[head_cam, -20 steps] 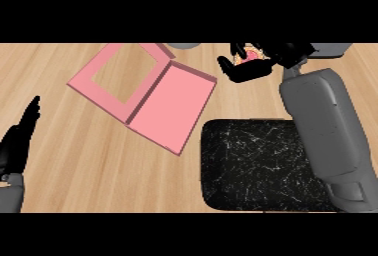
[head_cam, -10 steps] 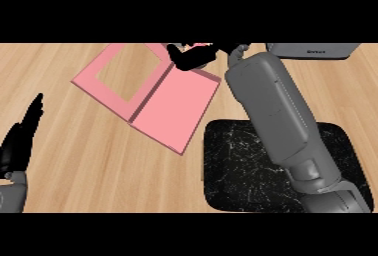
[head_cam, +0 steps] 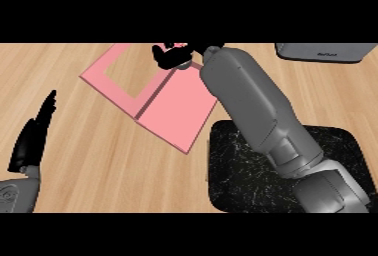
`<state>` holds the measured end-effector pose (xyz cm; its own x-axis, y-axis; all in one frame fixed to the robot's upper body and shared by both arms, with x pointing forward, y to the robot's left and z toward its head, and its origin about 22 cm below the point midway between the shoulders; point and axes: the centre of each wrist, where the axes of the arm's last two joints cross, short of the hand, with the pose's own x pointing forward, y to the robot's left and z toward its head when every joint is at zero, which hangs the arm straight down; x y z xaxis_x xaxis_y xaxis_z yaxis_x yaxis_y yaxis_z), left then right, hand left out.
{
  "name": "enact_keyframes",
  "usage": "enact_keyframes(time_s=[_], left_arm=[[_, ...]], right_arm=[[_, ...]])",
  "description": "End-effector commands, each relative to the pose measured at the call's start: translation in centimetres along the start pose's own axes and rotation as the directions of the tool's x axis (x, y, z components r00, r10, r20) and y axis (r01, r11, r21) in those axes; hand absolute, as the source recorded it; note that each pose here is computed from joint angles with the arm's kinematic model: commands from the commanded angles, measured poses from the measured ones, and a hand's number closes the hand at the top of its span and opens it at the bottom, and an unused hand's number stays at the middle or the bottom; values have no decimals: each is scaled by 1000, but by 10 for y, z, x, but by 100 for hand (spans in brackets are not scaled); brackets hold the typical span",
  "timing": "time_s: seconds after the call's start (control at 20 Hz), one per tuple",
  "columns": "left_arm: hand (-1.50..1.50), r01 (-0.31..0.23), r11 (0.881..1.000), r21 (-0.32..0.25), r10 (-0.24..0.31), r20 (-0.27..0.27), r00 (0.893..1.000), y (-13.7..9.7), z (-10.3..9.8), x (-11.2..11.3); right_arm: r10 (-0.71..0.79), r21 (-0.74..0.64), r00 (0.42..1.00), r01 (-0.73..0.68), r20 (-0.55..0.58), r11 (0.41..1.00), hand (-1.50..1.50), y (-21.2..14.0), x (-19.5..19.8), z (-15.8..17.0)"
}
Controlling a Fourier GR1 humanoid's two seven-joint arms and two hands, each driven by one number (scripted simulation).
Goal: Pick the cupcake from the tray and place it in the cardboard box
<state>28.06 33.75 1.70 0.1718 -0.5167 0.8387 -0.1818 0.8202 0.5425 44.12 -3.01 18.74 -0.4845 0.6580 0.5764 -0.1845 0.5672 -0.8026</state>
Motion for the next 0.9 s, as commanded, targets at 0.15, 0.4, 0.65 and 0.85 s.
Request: enact_keyframes(time_s=[0.15, 0.4, 0.65, 0.85], left_arm=[[0, -9, 999, -34, 10, 34, 999, -2, -1, -5], [0, -1, 998, -59, 3, 45, 999, 1, -11, 17], [0, 10, 998, -55, -8, 43, 999, -12, -13, 15], [0, 0, 999, -52, 3, 46, 999, -8, -16, 21]], right_arm=[[-28, 20, 986, 32, -167, 999, -150, 25, -30, 4], [-115, 37, 968, 127, -223, 991, -150, 22, -30, 1], [-169, -71, 977, 161, -132, 984, -150, 26, -32, 3], [-262, -176, 964, 250, -45, 952, -150, 13, -20, -3]])
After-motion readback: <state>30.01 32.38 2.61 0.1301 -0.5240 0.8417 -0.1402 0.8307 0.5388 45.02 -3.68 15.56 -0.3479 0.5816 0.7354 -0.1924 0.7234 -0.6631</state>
